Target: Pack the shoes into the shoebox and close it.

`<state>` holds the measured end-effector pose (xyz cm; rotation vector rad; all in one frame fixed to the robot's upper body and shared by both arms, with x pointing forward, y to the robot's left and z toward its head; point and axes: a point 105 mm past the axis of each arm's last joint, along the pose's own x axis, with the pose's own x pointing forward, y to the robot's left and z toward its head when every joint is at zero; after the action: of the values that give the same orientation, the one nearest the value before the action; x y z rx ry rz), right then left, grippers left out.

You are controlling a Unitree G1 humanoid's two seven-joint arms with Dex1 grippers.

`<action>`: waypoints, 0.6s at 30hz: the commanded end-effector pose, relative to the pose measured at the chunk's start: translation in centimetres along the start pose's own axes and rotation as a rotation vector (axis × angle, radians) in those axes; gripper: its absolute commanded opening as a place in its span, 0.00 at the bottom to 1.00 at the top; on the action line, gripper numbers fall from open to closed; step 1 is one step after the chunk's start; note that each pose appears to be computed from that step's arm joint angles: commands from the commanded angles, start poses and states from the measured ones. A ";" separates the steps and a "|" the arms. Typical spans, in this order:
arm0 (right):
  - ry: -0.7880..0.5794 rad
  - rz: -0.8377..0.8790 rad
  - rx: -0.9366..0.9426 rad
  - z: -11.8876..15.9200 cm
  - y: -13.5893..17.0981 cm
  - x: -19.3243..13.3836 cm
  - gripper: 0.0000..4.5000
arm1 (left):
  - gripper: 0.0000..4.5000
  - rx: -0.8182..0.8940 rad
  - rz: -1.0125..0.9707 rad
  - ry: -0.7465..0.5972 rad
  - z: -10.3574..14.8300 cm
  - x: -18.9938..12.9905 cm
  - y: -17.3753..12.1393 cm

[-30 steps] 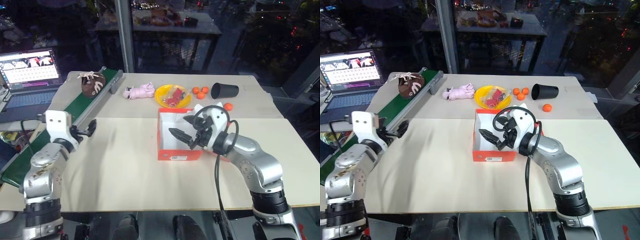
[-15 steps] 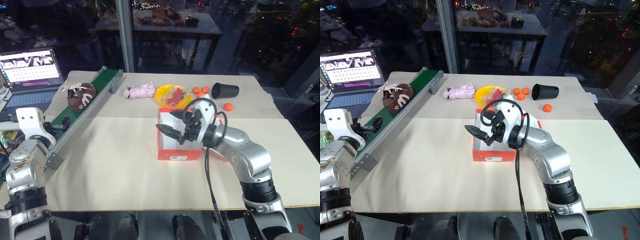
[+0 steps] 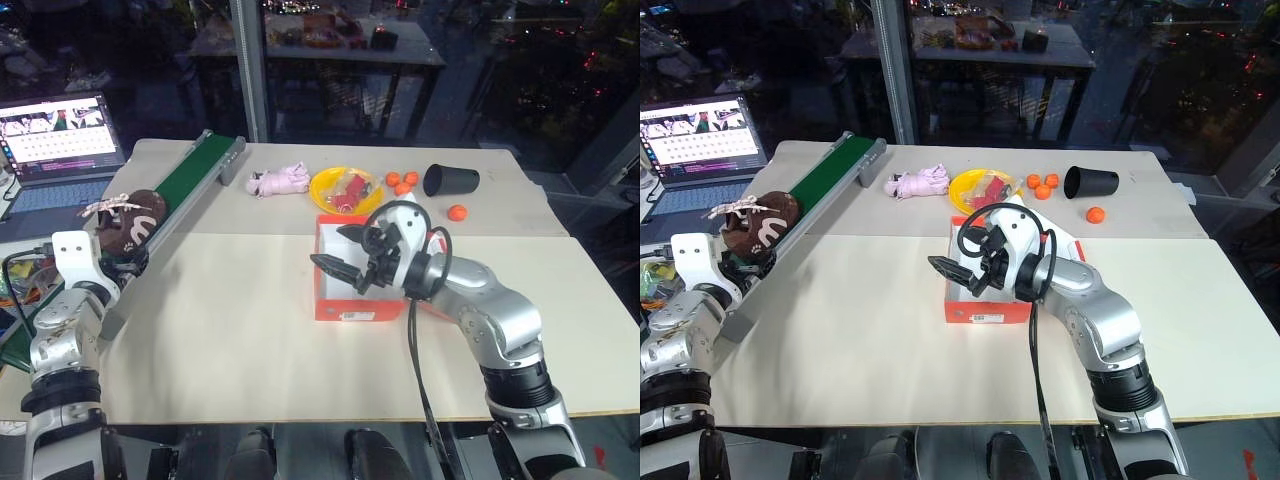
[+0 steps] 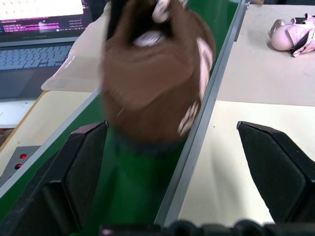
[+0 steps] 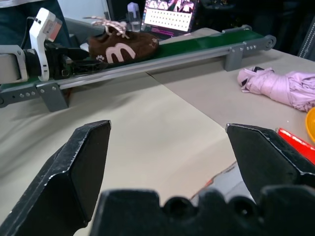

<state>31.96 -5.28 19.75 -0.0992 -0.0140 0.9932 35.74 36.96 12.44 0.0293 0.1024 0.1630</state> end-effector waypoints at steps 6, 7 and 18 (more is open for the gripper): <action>-0.021 -0.014 -0.052 1.2 -0.4 -0.2 1.00 | 0.61 -0.015 0.023 -0.057 1.7 -0.1 1.2; -0.018 -0.018 -0.053 1.3 -0.5 -0.2 1.00 | 0.56 -0.019 0.014 -0.059 1.7 0.0 0.9; -0.187 -0.045 0.278 4.1 -1.5 0.0 1.00 | 0.44 -0.082 -0.455 -0.365 11.1 -2.0 -13.1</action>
<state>32.98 -5.17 21.77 0.1214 -0.0155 0.9556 37.43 27.04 17.46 -0.0604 -0.0955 -0.1699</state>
